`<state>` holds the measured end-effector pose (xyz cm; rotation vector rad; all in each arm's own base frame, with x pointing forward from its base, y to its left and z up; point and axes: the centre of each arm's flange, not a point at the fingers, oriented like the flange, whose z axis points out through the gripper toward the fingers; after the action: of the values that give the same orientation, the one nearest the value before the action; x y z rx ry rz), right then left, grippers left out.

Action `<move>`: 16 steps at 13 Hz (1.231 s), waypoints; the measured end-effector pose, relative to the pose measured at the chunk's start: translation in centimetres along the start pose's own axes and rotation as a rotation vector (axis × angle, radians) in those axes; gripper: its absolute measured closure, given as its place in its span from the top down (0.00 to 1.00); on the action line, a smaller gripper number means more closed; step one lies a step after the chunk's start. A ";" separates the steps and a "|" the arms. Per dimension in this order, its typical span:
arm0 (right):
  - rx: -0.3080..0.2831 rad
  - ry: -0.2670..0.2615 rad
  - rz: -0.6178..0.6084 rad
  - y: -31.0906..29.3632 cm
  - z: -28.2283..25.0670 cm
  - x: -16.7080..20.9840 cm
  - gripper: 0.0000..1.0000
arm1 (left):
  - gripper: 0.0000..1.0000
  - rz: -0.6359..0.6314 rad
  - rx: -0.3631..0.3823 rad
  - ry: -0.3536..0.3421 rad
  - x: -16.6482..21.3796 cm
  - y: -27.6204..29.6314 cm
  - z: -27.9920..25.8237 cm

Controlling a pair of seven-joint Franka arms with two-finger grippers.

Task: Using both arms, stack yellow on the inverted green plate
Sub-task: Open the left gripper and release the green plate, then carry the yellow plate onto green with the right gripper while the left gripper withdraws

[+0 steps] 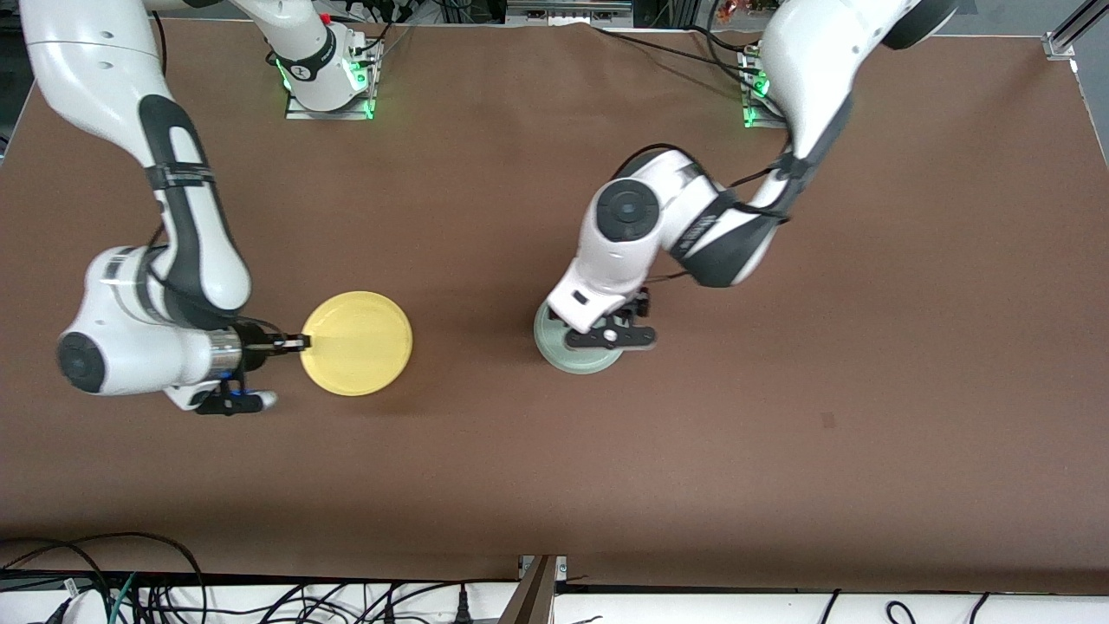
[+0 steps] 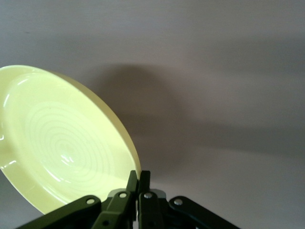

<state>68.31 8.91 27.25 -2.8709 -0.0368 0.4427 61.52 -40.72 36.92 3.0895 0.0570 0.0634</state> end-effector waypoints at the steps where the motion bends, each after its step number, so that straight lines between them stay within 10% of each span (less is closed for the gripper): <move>1: 0.018 0.007 0.015 -2.5 1.0 0.1 0.02 | 1.00 0.025 0.015 0.012 1.6 -3.1 -2.3; 10: 0.098 0.135 0.204 -22.7 8.7 -1.8 0.02 | 1.00 0.245 0.144 0.014 5.2 -21.8 -17.2; 16: 0.103 0.092 0.212 -30.4 13.8 -5.6 0.02 | 1.00 0.182 0.152 -0.042 2.8 -33.5 -22.6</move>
<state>59.22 41.25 23.30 -2.7996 0.3004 0.3386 62.17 -6.09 57.81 3.2375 -0.2324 0.0003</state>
